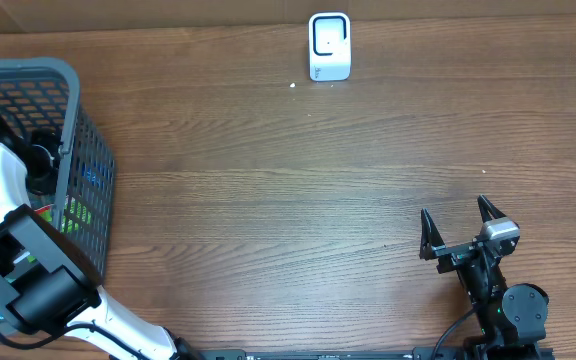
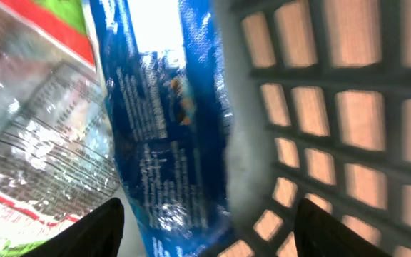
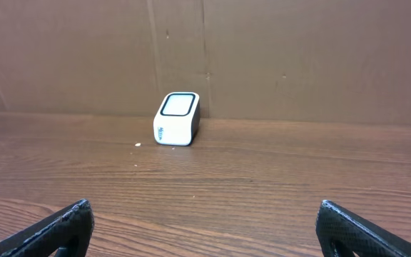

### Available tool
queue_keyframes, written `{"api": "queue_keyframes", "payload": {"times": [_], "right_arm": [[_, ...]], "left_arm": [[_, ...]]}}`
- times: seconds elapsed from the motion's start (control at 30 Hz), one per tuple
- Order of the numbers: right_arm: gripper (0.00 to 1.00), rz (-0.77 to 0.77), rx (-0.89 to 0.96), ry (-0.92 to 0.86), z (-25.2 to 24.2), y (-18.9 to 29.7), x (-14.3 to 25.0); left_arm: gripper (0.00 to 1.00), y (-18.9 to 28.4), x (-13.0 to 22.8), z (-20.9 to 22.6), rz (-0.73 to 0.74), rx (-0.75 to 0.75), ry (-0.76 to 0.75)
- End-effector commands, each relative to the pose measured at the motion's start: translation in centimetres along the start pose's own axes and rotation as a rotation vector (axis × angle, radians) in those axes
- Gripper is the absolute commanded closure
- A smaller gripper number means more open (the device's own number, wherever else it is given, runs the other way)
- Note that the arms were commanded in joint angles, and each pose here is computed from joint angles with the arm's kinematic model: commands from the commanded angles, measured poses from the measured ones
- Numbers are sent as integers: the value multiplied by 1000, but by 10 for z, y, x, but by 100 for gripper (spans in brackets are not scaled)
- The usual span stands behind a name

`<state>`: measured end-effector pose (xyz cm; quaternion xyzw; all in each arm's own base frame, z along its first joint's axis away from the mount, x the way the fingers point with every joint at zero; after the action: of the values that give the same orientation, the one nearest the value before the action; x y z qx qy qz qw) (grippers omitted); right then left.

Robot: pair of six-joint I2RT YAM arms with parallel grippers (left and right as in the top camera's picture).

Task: Scan the item barcode
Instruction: 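Close the left gripper on the blue bar and lift it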

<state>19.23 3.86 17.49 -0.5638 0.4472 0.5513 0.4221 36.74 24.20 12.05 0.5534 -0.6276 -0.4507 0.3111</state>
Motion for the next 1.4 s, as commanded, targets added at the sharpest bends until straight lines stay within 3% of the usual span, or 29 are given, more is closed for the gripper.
{"api": "queue_keyframes", "payload": {"times": [0.0,0.23,0.37,0.47,0.5,0.53,0.57,0.87,1.17,1.37], "right_arm": [[0,-4,-4,-2,1,0,2],[0,-4,-3,-2,1,0,2],[0,-4,-3,-2,1,0,2],[0,-4,-4,-2,1,0,2],[0,-4,-4,-2,1,0,2],[0,-4,-3,-2,1,0,2],[0,-4,-4,-2,1,0,2],[0,-4,-3,-2,1,0,2],[0,-4,-4,-2,1,0,2],[0,-4,-4,-2,1,0,2]], "left_arm": [[32,-11,6,10,-17,-32,22],[33,-33,15,30,-31,-53,30],[38,-40,19,42,-42,-90,32],[54,-41,20,46,-41,-108,18],[64,-41,21,46,-40,-110,6],[87,-41,21,46,-37,-112,-18],[96,-41,22,47,-31,-116,-28],[96,-11,20,34,17,-118,-181],[96,105,-5,-14,-150,-100,-286],[96,171,-1,-32,-261,-28,-349]]}}
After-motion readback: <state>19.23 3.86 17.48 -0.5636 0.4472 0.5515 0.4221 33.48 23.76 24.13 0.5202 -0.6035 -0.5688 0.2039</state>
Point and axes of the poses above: each gripper's point midway between its finger pads, its own y axis back along the fingers, its own z axis along the line the jaws close on, x = y × z, the point moved 5 cm from there along y, back along the fingers, and after that the axes turned 6 degrees about y, right-handed, at the moved point
